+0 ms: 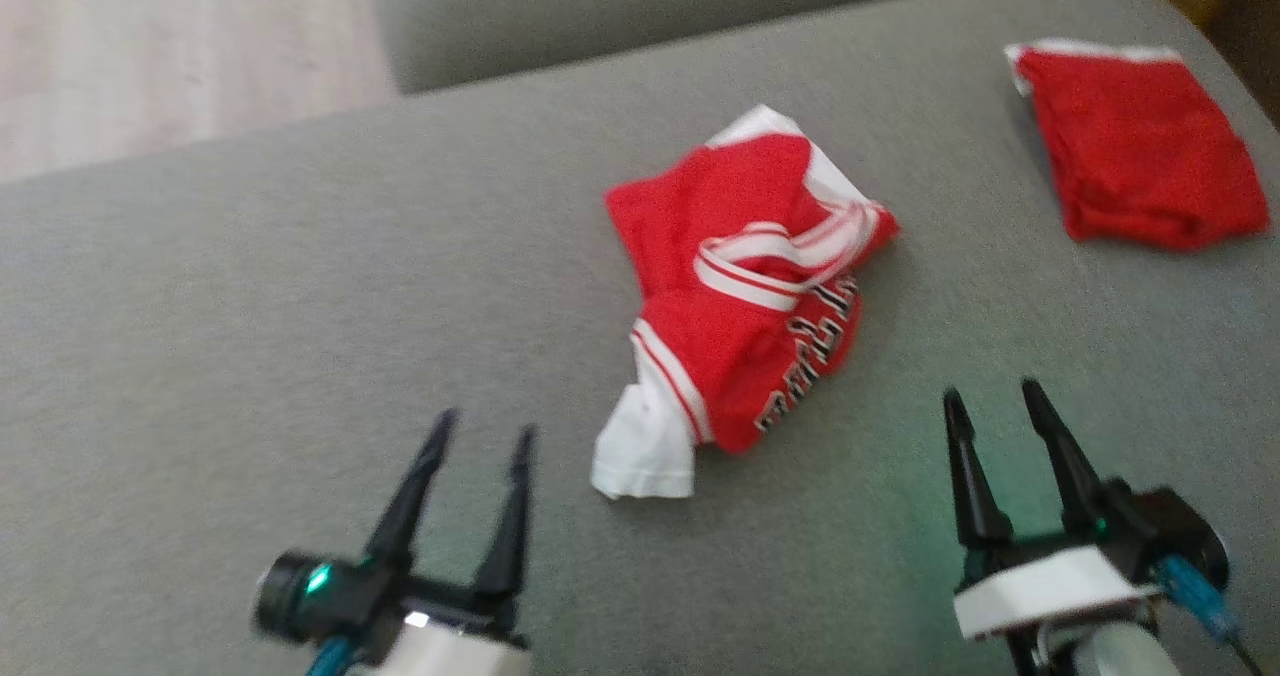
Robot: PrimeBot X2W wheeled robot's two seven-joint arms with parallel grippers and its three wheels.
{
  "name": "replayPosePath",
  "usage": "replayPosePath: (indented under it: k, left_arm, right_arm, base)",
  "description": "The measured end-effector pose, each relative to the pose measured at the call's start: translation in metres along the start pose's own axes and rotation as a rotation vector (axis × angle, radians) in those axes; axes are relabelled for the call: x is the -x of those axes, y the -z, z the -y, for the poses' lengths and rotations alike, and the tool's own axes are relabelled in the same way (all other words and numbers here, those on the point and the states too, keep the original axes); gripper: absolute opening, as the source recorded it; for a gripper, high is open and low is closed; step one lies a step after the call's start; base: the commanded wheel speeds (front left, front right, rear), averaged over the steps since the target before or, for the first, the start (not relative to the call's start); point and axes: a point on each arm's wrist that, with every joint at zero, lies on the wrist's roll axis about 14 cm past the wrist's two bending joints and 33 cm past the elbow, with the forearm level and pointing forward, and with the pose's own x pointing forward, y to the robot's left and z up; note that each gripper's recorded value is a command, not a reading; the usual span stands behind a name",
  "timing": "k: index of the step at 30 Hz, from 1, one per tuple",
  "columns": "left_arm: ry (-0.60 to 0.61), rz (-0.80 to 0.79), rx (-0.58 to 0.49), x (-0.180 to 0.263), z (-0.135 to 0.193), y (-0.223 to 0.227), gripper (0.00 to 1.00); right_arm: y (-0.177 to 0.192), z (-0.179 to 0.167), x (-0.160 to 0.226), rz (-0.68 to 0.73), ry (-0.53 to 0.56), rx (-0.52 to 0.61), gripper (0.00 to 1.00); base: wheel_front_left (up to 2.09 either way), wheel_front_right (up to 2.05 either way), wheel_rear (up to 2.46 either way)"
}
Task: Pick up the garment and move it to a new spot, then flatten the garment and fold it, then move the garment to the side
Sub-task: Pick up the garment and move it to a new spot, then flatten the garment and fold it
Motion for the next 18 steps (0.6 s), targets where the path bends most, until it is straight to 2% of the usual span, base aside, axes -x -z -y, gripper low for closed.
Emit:
replayPosePath:
  k: [3,6,11,18]
  left_arm:
    - [-0.173,0.041,-0.045,0.031,-0.034,-0.014,1.0]
    - [-0.27,0.066,-0.078,0.056,-0.05,-0.023,1.0]
    - [-0.364,0.083,-0.112,0.092,-0.061,-0.027,1.0]
    - [-0.417,0.11,-0.121,0.112,-0.068,-0.033,1.0]
  right_arm:
    - [0.001,-0.009,0.006,0.003,-0.028,-0.015,1.0]
    - [-0.003,-0.02,0.008,0.017,-0.064,-0.025,1.0]
    - [-0.004,-0.041,0.016,0.024,-0.131,-0.026,1.0]
    - [-0.007,-0.056,0.02,0.034,-0.181,-0.022,1.0]
  base:
    - [0.0,0.0,0.0]
    - [0.0,0.0,0.0]
    - [0.0,0.0,0.0]
    - [0.0,0.0,0.0]
